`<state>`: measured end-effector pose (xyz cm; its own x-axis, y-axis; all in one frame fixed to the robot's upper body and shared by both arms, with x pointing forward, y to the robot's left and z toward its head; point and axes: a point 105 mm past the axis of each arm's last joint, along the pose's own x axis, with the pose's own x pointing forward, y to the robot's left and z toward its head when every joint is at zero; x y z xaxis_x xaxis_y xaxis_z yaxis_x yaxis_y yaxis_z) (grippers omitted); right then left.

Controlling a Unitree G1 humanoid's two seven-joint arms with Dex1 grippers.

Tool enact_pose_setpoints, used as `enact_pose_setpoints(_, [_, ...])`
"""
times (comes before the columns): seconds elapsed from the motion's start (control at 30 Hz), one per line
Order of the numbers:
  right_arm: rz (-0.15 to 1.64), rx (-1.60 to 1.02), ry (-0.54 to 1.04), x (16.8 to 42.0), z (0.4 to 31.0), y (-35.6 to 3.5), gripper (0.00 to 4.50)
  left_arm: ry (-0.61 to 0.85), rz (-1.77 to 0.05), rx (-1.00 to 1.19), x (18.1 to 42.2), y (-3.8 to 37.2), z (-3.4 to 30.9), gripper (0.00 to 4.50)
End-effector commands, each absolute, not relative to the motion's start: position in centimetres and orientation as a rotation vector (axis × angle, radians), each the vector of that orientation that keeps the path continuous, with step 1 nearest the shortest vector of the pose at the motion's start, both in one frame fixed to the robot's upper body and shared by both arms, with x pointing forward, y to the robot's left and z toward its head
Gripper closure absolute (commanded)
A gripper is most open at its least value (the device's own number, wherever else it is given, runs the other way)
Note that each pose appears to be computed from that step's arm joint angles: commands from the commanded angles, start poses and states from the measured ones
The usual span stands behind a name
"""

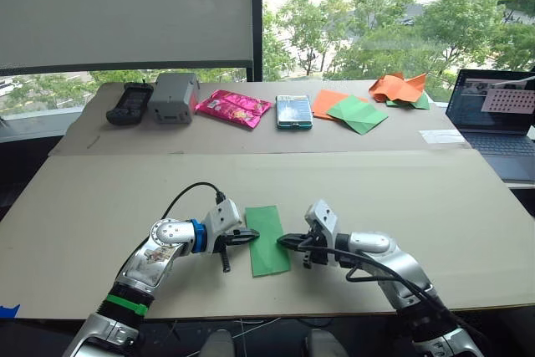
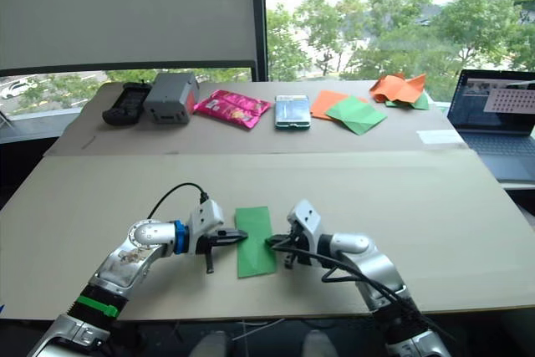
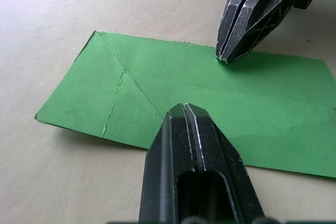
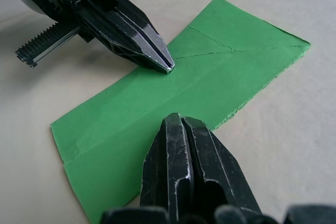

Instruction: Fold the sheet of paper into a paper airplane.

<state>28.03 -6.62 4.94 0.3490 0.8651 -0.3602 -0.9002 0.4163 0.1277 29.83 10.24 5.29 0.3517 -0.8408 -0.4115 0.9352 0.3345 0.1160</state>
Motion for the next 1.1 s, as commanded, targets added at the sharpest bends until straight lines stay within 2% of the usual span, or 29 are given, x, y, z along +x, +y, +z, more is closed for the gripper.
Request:
enact_pose_setpoints(0.03, [1.193, -0.077, 0.515, 26.0, 3.0, -6.7, 4.46, 0.34, -1.175, 0.382, 29.8, 10.6, 4.5, 4.5])
enact_pose_setpoints(0.67, [1.254, -0.077, 0.581, 22.8, 2.7, -7.7, 4.46, 0.337, -1.181, 0.382, 29.9, 10.4, 4.6, 4.5])
enact_pose_setpoints(0.93, [1.233, -0.073, 0.555, 23.4, 3.3, -7.5, 4.46, 0.331, -1.184, 0.38, 30.1, 10.3, 4.8, 4.5])
enact_pose_setpoints(1.1, [1.192, -0.029, 0.424, 25.0, 6.4, -7.7, 4.46, 0.308, -1.186, 0.362, 30.1, 10.2, 5.4, 4.5])
